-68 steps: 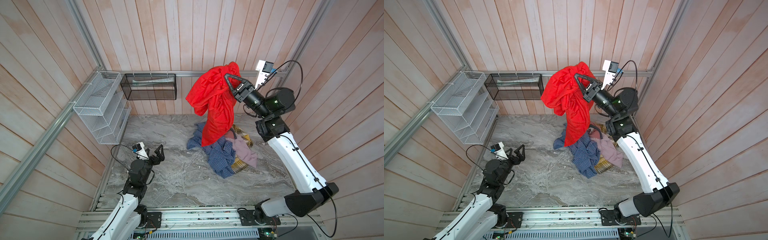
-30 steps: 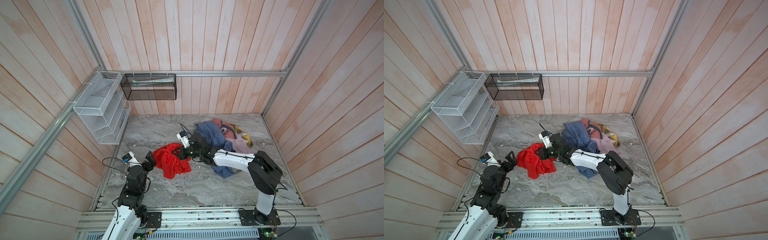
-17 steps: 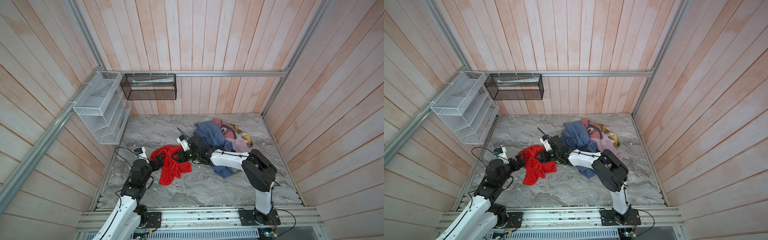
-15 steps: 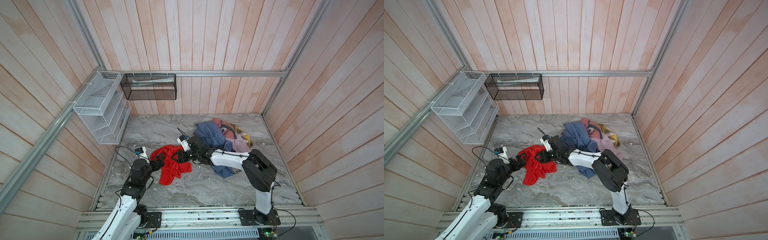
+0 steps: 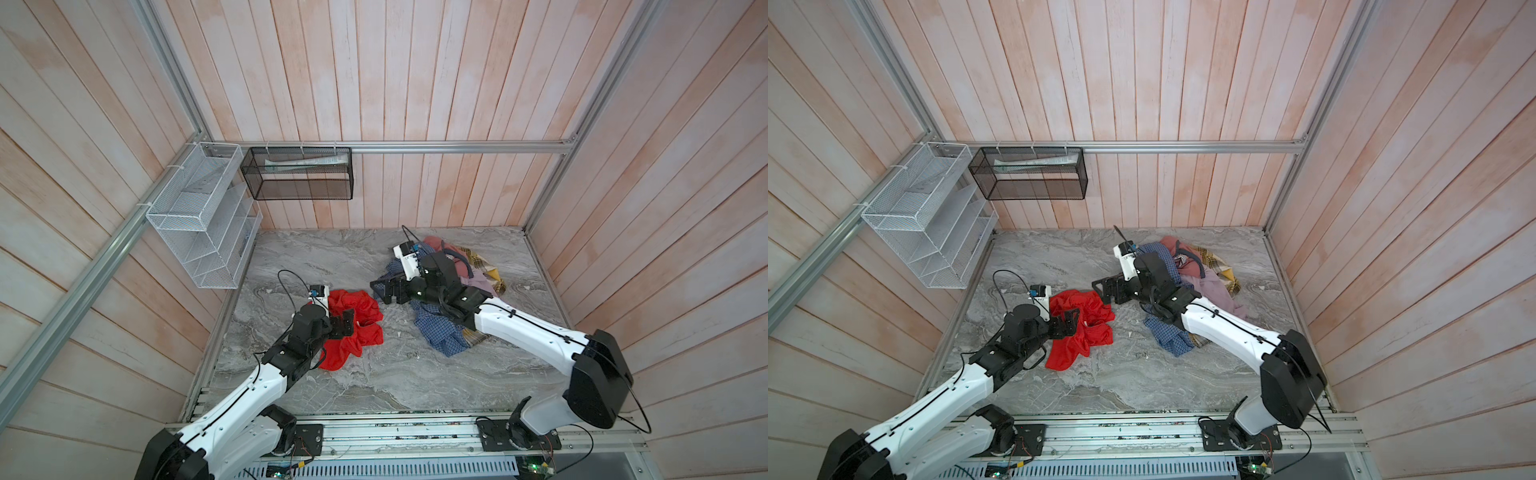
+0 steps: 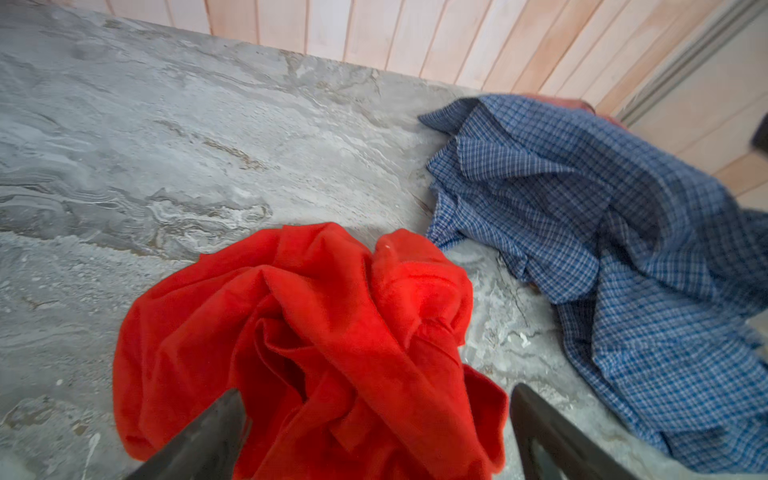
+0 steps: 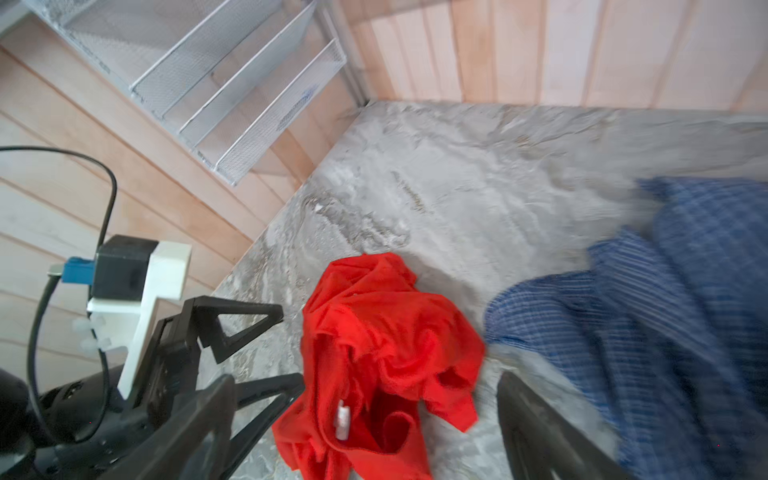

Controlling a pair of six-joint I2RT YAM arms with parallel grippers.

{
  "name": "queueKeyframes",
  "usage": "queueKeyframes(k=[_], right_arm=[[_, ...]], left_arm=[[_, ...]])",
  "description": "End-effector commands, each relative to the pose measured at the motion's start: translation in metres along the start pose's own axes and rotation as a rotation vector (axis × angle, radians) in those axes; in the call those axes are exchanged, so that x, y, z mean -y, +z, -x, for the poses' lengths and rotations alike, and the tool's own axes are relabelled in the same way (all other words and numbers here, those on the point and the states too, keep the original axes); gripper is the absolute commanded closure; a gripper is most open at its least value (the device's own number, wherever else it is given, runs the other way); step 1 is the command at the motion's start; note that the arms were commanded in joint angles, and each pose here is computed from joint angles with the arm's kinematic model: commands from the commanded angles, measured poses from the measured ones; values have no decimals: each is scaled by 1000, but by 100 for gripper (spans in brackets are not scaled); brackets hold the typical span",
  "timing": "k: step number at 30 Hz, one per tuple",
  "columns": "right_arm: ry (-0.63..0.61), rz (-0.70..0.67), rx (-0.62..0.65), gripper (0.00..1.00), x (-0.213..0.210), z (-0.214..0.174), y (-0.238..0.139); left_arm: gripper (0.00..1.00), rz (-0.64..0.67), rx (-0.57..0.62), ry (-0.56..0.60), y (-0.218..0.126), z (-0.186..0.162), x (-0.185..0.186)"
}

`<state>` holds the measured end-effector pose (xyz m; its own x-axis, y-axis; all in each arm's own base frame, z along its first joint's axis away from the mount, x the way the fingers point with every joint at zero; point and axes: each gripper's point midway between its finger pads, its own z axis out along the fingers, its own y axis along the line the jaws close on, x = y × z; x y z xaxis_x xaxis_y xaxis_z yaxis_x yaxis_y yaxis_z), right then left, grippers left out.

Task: Pick out a specific cloth from the pile
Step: 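Grasp the red garment with the left gripper while the right gripper releases it, then lift the red garment with the left gripper while the right arm withdraws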

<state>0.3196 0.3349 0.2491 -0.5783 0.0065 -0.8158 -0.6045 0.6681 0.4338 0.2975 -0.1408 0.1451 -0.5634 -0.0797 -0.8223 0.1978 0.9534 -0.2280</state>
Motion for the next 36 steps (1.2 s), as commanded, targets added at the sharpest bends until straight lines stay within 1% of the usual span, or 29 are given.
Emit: queueKeyframes(k=[1, 4, 8, 11, 16, 19, 23, 24, 25, 26, 28, 32, 36], right_arm=[[35, -148, 3, 2, 55, -12, -23], [59, -229, 42, 2, 82, -9, -49], [65, -321, 80, 2, 109, -7, -79], [93, -381, 118, 2, 132, -5, -103], [104, -501, 184, 2, 171, -1, -140], [108, -539, 206, 2, 185, 1, -154], [118, -558, 231, 2, 196, 4, -166], [122, -560, 234, 2, 198, 4, -168], [122, -560, 237, 2, 199, 4, -170], [121, -560, 238, 2, 200, 4, -171], [118, -563, 240, 2, 201, 5, -174], [113, -574, 241, 2, 204, 4, -180], [117, -575, 254, 2, 206, 5, -185]], left_arm=[[0, 47, -34, 92, 9, -1, 6], [0, 19, -81, 99, 24, -10, 17], [0, 64, -181, 116, 46, -27, 16], [0, 90, -255, 144, 60, -40, 17], [0, 135, -407, 172, 79, -69, 15], [0, 187, -483, 185, 86, -86, 8], [1, 216, -524, 173, 89, -102, 4], [5, 213, -531, 170, 90, -105, 4], [14, 212, -544, 166, 92, -111, 3], [27, 210, -553, 163, 93, -115, 3], [47, 203, -562, 149, 93, -120, 3], [70, 185, -523, 130, 86, -114, 4], [95, 183, -450, 99, 73, -89, 0]])
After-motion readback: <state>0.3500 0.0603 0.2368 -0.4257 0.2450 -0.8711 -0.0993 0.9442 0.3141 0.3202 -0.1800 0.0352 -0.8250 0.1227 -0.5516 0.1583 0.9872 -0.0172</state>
